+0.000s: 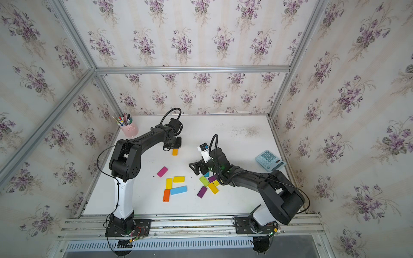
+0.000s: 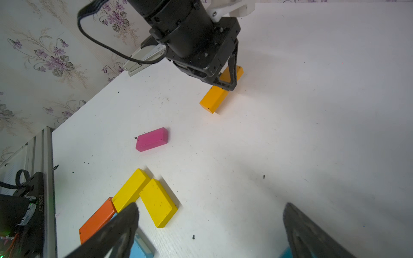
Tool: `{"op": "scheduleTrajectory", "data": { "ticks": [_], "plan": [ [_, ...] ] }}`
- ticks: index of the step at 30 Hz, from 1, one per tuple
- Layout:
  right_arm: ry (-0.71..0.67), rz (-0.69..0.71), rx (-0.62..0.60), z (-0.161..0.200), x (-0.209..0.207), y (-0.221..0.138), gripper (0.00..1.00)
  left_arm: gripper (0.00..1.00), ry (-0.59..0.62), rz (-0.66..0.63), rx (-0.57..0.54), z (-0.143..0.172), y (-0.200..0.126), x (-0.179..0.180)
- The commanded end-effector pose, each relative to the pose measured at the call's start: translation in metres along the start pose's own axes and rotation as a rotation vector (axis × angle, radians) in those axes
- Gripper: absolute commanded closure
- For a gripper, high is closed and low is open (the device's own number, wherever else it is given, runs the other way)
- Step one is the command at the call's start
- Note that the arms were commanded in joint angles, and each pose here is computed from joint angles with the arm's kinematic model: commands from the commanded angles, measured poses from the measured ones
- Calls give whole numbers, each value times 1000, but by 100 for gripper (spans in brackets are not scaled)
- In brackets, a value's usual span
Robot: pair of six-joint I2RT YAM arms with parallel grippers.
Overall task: Assemble the letter t with building blocks
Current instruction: Place the building block at the center of the board.
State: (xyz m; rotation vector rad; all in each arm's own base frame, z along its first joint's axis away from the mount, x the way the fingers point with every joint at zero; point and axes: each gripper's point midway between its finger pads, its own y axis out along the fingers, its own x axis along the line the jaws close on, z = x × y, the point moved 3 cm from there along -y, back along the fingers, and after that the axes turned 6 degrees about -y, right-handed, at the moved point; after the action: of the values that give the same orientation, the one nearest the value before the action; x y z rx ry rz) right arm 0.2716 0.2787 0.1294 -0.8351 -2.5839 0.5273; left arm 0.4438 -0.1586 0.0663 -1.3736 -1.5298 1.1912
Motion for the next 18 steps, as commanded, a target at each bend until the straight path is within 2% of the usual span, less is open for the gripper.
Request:
{"op": "scheduleTrajectory", "data": {
  "ticks": [1, 18],
  "plan": [
    [-20, -8, -25, -7, 1, 1, 0, 76, -4, -21, -1, 0, 1, 2],
    [-20, -26, -19, -8, 3, 1, 0, 76, 4, -38, 18, 2, 15, -2]
  ]
}}
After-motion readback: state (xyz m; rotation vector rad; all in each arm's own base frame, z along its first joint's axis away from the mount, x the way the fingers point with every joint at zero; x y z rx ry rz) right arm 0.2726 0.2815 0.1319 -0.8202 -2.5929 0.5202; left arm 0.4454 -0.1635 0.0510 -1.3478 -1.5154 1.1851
